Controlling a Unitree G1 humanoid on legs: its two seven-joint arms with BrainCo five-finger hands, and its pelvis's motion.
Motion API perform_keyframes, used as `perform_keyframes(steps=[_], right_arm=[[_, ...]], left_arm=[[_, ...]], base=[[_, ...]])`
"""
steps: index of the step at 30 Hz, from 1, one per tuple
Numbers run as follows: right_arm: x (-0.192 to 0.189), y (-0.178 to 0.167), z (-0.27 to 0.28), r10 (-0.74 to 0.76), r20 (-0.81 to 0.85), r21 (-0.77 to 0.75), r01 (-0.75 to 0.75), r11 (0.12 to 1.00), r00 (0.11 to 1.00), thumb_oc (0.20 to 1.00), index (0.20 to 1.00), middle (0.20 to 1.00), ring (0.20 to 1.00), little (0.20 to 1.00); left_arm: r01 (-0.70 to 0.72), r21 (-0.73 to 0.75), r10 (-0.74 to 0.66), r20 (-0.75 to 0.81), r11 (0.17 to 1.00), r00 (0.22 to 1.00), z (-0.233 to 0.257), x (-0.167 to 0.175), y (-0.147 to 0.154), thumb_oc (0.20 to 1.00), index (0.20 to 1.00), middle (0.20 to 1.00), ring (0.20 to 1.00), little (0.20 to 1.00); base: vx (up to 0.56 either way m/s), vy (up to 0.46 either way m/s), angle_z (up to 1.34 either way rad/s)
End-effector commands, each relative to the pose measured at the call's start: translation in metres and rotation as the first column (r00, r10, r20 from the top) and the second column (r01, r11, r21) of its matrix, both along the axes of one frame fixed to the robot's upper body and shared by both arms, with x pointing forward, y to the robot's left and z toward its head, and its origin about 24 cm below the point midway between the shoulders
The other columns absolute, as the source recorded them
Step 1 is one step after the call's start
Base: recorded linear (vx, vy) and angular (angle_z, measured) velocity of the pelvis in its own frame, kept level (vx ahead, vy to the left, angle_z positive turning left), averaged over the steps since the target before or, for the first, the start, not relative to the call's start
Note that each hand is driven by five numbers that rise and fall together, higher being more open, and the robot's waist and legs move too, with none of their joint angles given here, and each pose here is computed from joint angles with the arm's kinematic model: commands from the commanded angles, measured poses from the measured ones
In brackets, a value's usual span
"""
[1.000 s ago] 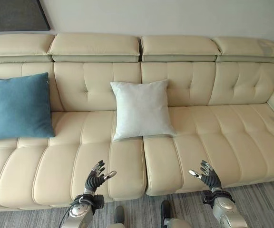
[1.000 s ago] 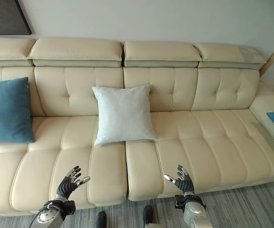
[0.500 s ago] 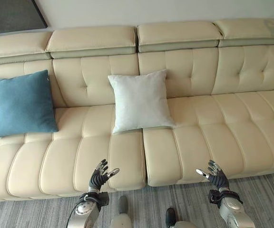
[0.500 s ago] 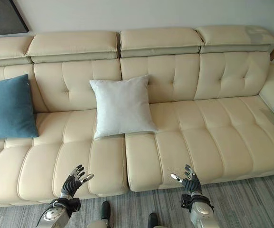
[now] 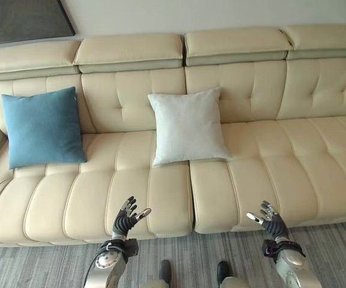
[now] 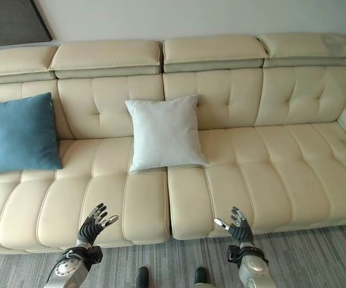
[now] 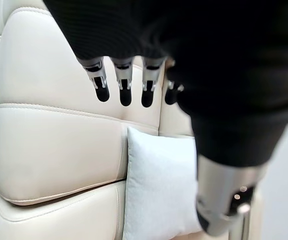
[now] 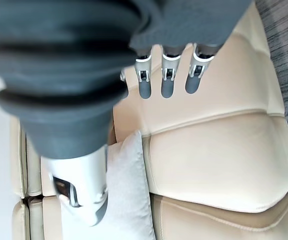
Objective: Pick up all the scattered cushions and arrange them neatly on the sofa.
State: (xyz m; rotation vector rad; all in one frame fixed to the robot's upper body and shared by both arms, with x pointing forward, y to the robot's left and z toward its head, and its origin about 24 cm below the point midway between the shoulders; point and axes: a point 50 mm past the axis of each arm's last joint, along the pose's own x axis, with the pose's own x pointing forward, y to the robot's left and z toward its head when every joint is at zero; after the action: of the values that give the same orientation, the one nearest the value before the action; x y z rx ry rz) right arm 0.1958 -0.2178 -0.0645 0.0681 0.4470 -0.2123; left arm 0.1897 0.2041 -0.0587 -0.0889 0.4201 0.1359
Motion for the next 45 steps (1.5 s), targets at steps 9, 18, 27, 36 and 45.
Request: perform_keyframes(steps=[9, 18, 27, 36, 45], right_arm=[[0.013, -0.007, 0.016, -0.023, 0.087, -0.01, 0.024, 1.0, 0.996, 1.0, 1.0, 1.0, 1.0, 1.0], [0.007, -0.007, 0.011, -0.069, 0.061, -0.011, 0.069, 0.998, 0.996, 1.0, 1.0, 1.0, 1.0, 1.0], [-0.005, -0.02, 0.012, -0.064, 0.042, -0.063, 0.066, 0.996, 0.997, 1.0, 1.0, 1.0, 1.0, 1.0], [0.01, -0.018, 0.023, 0.028, 0.078, -0.107, -0.02, 0.994, 0.997, 1.0, 1.0, 1.0, 1.0, 1.0], [0.02, -0.009, 0.025, 0.093, 0.081, -0.138, -0.082, 0.987, 0.992, 1.0, 1.0, 1.0, 1.0, 1.0]], left_arm=[[0.062, 0.039, -0.064, 0.047, 0.997, 0.997, 0.01, 0.008, 0.001, 1.0, 1.0, 1.0, 1.0, 1.0], [0.139, 0.102, -0.147, 0.074, 0.985, 0.986, 0.019, 0.019, 0.002, 1.0, 1.0, 1.0, 1.0, 1.0], [0.213, 0.086, -0.22, 0.074, 0.973, 0.973, 0.02, 0.021, -0.008, 1.0, 1.0, 1.0, 1.0, 1.0], [0.17, 0.025, -0.171, 0.12, 0.985, 0.978, 0.023, 0.025, -0.016, 1.0, 1.0, 1.0, 1.0, 1.0], [0.13, 0.012, -0.13, 0.062, 0.992, 0.99, 0.01, 0.014, -0.015, 1.0, 1.0, 1.0, 1.0, 1.0]], base=[[-0.08, 0.132, -0.22], [-0.11, 0.063, -1.06], [0.03, -0.12, -0.96], [0.12, -0.16, -0.74], [0.15, -0.01, -0.84]])
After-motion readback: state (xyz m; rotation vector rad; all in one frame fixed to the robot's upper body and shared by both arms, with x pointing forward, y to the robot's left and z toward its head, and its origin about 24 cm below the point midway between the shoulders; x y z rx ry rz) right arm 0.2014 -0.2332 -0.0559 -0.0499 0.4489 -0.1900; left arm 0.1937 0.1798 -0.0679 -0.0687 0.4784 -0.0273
